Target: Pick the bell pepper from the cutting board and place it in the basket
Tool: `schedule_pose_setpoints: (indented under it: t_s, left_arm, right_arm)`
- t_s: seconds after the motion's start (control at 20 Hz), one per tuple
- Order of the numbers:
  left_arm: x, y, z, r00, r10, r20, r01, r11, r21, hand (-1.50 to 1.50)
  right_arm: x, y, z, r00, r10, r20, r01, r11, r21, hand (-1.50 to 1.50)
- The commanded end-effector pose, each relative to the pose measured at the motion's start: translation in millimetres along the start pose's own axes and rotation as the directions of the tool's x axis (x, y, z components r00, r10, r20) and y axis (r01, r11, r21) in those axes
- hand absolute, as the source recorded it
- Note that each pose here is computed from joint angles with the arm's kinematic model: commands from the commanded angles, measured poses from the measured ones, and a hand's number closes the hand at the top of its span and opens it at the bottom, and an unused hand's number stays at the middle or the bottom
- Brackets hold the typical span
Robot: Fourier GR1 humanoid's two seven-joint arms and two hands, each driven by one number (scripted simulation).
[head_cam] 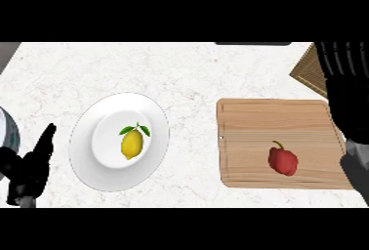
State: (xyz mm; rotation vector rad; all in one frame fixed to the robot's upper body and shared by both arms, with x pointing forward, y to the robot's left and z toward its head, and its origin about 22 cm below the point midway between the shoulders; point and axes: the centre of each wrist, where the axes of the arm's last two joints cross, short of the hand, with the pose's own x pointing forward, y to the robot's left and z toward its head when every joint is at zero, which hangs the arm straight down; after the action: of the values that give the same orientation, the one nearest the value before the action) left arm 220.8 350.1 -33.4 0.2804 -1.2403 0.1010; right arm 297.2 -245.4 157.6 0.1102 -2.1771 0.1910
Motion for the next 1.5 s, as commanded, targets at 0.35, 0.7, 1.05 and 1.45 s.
schedule_pose_setpoints:
  t_s: [0.35, 0.7, 1.05, 1.45]
  left_arm:
    - [-13, 17, 100, 0.97, -0.094, -0.223, 0.065, 0.988, -0.138, 0.0]
    - [-16, 23, 111, 0.961, -0.098, -0.259, 0.073, 0.992, -0.105, 0.0]
    - [-18, 41, 133, 0.946, -0.083, -0.314, 0.076, 0.997, -0.035, 0.0]
    - [-21, 39, 143, 0.945, -0.072, -0.319, 0.066, 0.997, -0.03, 0.0]
  right_arm:
    - [-34, 45, 20, 0.972, 0.125, -0.201, -0.036, 0.917, 0.396, 1.5]
    - [-61, 82, 42, 0.897, 0.387, -0.213, -0.271, 0.863, 0.427, -1.5]
    - [-35, 29, -3, 0.552, 0.829, -0.088, -0.72, 0.527, 0.452, -1.5]
    - [24, 36, -46, 0.269, 0.963, -0.003, -0.793, 0.223, 0.566, -1.5]
